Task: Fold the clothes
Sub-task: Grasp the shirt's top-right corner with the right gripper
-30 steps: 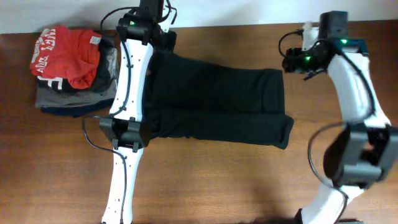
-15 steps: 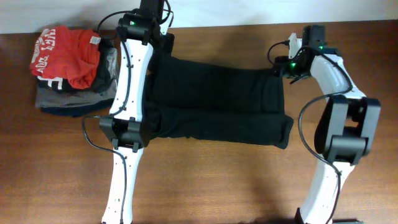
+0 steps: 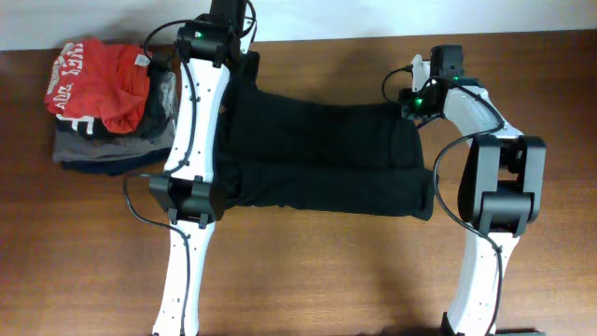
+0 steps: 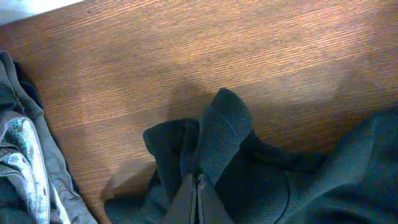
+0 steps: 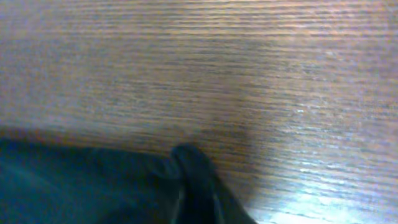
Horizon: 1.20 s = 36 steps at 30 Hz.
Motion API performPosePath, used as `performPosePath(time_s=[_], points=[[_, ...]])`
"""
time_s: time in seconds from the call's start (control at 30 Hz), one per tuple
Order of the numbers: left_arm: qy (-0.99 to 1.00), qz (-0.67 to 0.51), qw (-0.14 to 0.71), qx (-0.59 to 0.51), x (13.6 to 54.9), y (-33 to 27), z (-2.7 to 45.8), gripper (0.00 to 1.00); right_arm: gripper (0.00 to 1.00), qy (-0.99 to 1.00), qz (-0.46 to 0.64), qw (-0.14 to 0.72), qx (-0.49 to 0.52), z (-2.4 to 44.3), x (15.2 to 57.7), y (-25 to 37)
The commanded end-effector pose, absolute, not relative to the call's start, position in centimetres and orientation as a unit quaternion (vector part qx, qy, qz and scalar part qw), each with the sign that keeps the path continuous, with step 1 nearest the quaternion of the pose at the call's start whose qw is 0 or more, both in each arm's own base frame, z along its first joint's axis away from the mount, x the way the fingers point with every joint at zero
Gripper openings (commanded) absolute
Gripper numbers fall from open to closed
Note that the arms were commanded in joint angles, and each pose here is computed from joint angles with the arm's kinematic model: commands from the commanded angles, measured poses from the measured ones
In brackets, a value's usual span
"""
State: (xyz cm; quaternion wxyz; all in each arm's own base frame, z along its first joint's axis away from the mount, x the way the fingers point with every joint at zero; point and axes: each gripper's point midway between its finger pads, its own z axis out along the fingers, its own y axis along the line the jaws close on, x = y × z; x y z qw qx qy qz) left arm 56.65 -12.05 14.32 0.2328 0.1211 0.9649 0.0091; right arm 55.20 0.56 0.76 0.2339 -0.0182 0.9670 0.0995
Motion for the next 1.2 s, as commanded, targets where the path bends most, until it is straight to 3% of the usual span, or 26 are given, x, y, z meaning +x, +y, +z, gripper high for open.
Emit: performPosePath(time_s=[0.0, 0.23, 0.43, 0.7, 1.17], points=[[0.962, 0.023, 0.252, 0.107, 57.1, -11.3, 15.5, 0.0, 0.04, 0.969, 0.101, 0.226, -0.017, 0.0, 55.2, 0.5], [0.961, 0.07, 0.252, 0.087, 57.3, -8.7, 15.7, 0.01, 0.04, 0.97, 0.096, 0.224, 0.008, 7.6, 55.2, -2.3], [0.966, 0.072, 0.233, 0.088, 56.5, -8.3, 15.5, 0.0, 0.04, 0.979, 0.096, 0.177, 0.012, 13.3, 52.2, -3.4], [0.975, 0.072, 0.189, 0.094, 52.5, -7.5, 17.9, 0.01, 0.04, 0.992, 0.111, 0.059, 0.02, 14.4, 45.8, -3.0], [0.975, 0.051, 0.192, 0.103, 50.5, -8.0, 21.1, 0.01, 0.04, 0.992, 0.11, 0.063, 0.012, 19.3, 42.4, -2.5]])
